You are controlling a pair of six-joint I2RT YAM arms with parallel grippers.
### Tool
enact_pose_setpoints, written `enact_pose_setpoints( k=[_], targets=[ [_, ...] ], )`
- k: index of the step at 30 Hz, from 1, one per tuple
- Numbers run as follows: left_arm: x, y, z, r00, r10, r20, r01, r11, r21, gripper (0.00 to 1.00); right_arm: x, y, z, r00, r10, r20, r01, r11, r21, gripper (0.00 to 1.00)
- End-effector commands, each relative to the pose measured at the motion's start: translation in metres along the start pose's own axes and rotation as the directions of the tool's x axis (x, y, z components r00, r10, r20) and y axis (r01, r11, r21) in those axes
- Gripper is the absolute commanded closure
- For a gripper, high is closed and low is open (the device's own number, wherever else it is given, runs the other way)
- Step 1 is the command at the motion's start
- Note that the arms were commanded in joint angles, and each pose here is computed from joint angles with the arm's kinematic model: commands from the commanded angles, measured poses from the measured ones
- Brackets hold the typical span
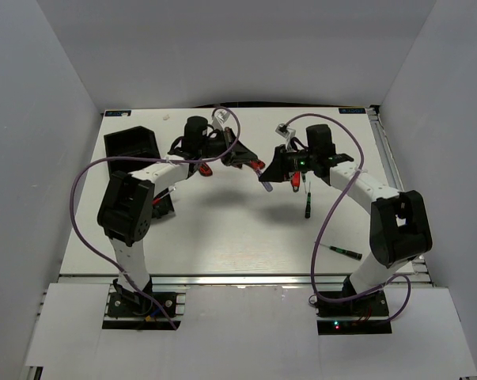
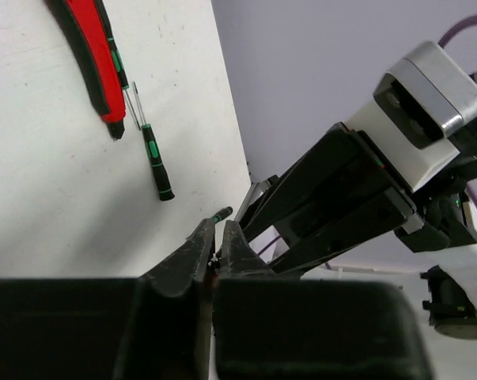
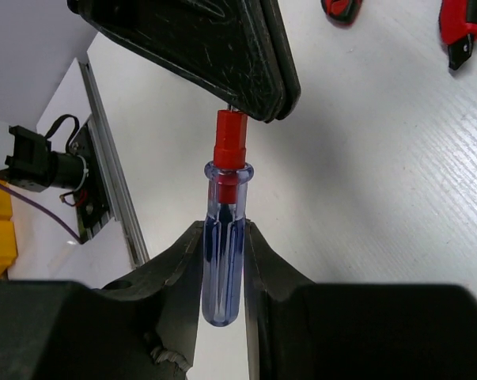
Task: Sort the tools into containers
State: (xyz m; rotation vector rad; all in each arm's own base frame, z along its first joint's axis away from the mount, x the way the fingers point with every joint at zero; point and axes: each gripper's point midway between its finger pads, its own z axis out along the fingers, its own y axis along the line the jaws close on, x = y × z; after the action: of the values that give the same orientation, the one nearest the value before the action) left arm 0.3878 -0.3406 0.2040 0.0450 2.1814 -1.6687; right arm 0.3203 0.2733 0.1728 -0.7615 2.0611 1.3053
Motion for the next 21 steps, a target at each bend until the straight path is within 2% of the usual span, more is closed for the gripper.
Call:
enact_pose_setpoints(
  k=[1, 2, 3, 5, 6, 8, 9, 12, 13, 15, 16, 18, 19, 20, 21],
  targets=[
    [0.001, -0.024, 0.000, 0.999, 0.023, -0.049, -0.020, 0.997, 0.076, 0.96, -0.023, 0.007, 0.003, 0.997, -0.068, 0.045, 0.069, 0.997, -0.028, 1.00],
    [0.002, -0.025, 0.000, 0.998, 0.020, -0.051, -0.016, 0.997, 0.078, 1.00, -0.022, 0.007, 0.003, 0.997, -0.067, 0.043, 0.068, 0.997, -0.029, 1.00],
    [0.002, -0.025, 0.000, 0.998, 0.020, -0.052, -0.016, 0.997, 0.077, 1.00, -0.022, 0.009, 0.003, 0.996, -0.076, 0.045, 0.078, 0.996, -0.040, 0.96],
    [0.000, -0.026, -0.002, 0.999, 0.030, -0.038, -0.027, 0.997, 0.073, 1.00, -0.021, 0.013, 0.002, 0.994, -0.097, 0.041, 0.099, 0.993, -0.063, 0.77],
    [-0.003, -0.025, -0.005, 0.999, 0.045, -0.026, -0.044, 0.997, 0.068, 1.00, -0.019, 0.014, 0.002, 0.992, -0.120, 0.038, 0.122, 0.990, -0.073, 0.56],
    [-0.006, -0.023, -0.013, 0.999, 0.036, -0.012, -0.036, 0.999, 0.041, 1.00, -0.018, 0.015, 0.000, 0.988, -0.148, 0.034, 0.150, 0.986, -0.075, 0.40],
    [-0.015, -0.017, -0.020, 0.997, 0.070, 0.015, -0.070, 0.997, 0.016, 1.00, -0.016, 0.016, -0.002, 0.987, -0.158, 0.027, 0.160, 0.985, -0.070, 0.31],
    [-0.033, 0.000, -0.050, 0.995, 0.072, 0.068, -0.065, 0.993, -0.103, 1.00, -0.009, 0.017, -0.008, 0.971, -0.240, 0.005, 0.239, 0.968, -0.072, 0.23],
    [-0.032, 0.012, -0.063, 0.994, 0.095, 0.054, -0.084, 0.982, -0.170, 1.00, -0.006, 0.017, -0.010, 0.955, -0.296, 0.003, 0.295, 0.951, -0.087, 0.22],
    [-0.051, 0.018, -0.096, 0.987, 0.121, 0.108, -0.089, 0.961, -0.261, 1.00, 0.003, 0.020, -0.017, 0.946, -0.325, -0.014, 0.322, 0.941, -0.106, 0.20],
    [-0.060, 0.028, -0.111, 0.972, 0.203, 0.119, -0.153, 0.930, -0.335, 1.00, 0.004, 0.020, -0.020, 0.939, -0.344, -0.017, 0.341, 0.934, -0.106, 0.20],
    [-0.070, 0.033, -0.151, 0.967, 0.206, 0.149, -0.119, 0.884, -0.452, 1.00, 0.010, 0.018, -0.026, 0.920, -0.391, -0.024, 0.387, 0.916, -0.104, 0.19],
    [-0.080, 0.043, -0.170, 0.945, 0.300, 0.132, -0.184, 0.818, -0.546, 1.00, 0.017, 0.017, -0.028, 0.922, -0.384, -0.042, 0.378, 0.920, -0.104, 0.19],
    [-0.074, 0.049, -0.186, 0.950, 0.293, 0.107, -0.169, 0.773, -0.611, 1.00, 0.019, 0.013, -0.031, 0.912, -0.407, -0.046, 0.401, 0.911, -0.097, 0.19],
    [-0.084, 0.042, -0.203, 0.921, 0.382, 0.079, -0.235, 0.706, -0.668, 1.00, 0.022, 0.011, -0.034, 0.912, -0.406, -0.055, 0.401, 0.912, -0.085, 0.19]
  ],
)
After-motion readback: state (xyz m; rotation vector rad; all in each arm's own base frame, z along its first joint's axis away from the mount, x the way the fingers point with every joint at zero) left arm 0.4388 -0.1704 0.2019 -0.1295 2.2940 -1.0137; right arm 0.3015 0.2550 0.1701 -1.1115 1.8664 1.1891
